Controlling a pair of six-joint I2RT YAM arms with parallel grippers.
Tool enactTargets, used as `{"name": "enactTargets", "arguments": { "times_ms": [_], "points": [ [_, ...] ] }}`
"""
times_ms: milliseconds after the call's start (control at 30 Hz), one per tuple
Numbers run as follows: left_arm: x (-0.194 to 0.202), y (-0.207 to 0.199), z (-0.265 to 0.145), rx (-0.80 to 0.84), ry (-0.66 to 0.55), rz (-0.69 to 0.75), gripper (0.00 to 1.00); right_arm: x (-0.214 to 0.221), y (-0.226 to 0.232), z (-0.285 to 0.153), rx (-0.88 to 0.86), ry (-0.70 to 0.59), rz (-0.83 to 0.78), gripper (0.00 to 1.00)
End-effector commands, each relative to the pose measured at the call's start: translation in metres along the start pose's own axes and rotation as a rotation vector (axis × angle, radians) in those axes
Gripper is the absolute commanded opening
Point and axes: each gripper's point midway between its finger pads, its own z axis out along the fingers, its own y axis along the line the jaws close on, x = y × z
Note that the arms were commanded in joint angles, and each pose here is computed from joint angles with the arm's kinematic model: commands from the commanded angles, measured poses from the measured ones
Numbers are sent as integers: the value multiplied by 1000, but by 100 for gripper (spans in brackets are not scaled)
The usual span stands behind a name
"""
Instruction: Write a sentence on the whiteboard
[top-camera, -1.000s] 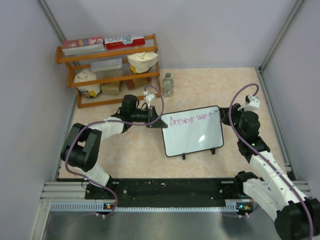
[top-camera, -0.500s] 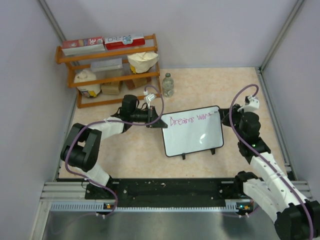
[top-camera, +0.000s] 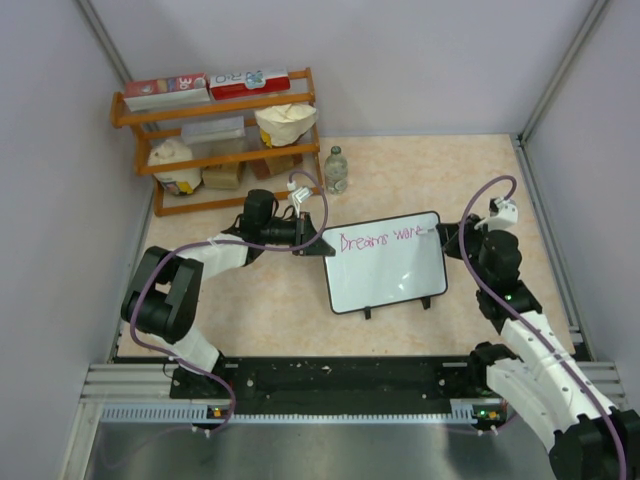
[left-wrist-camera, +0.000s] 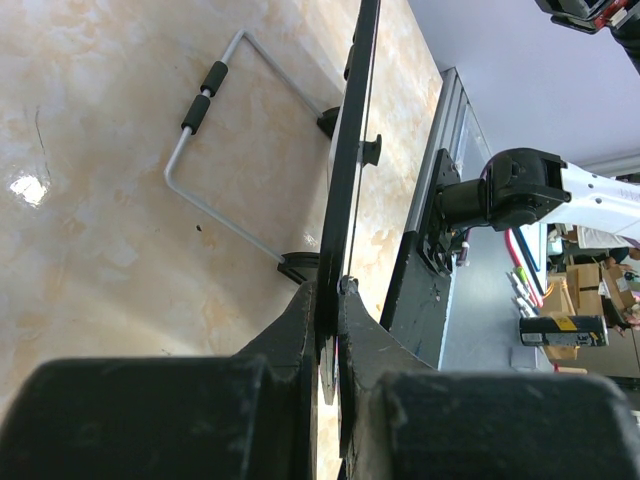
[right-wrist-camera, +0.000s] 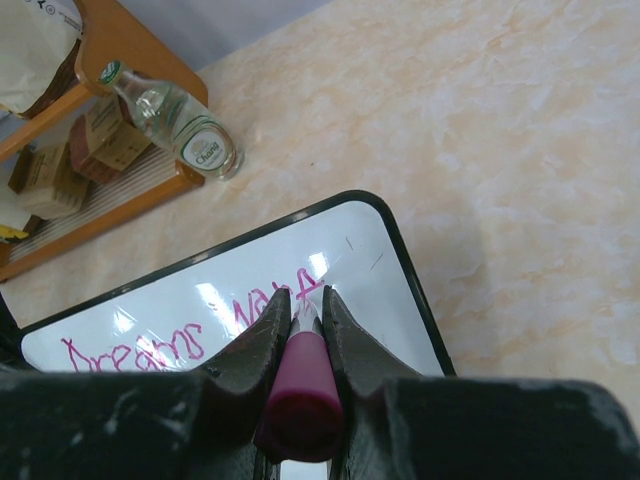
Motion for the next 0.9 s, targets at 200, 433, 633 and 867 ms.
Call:
{"name": "enactTargets", "arguments": {
  "times_ms": [200,433,633,867],
  "points": [
    [-15,5,-1,-60,-47,79,0,10,-14,-5,44,28,-33,0],
    [-16,4,-1,-60,-49,83,0,0,-16,-6,64,-12,-41,0],
    [-16,4,-1,-59,-49,82,0,-13,-13,-7,72,-45,-34,0],
    [-16,4,-1,-59,-49,85,0,-37,3,-11,32,-111,6,0]
  ]
}}
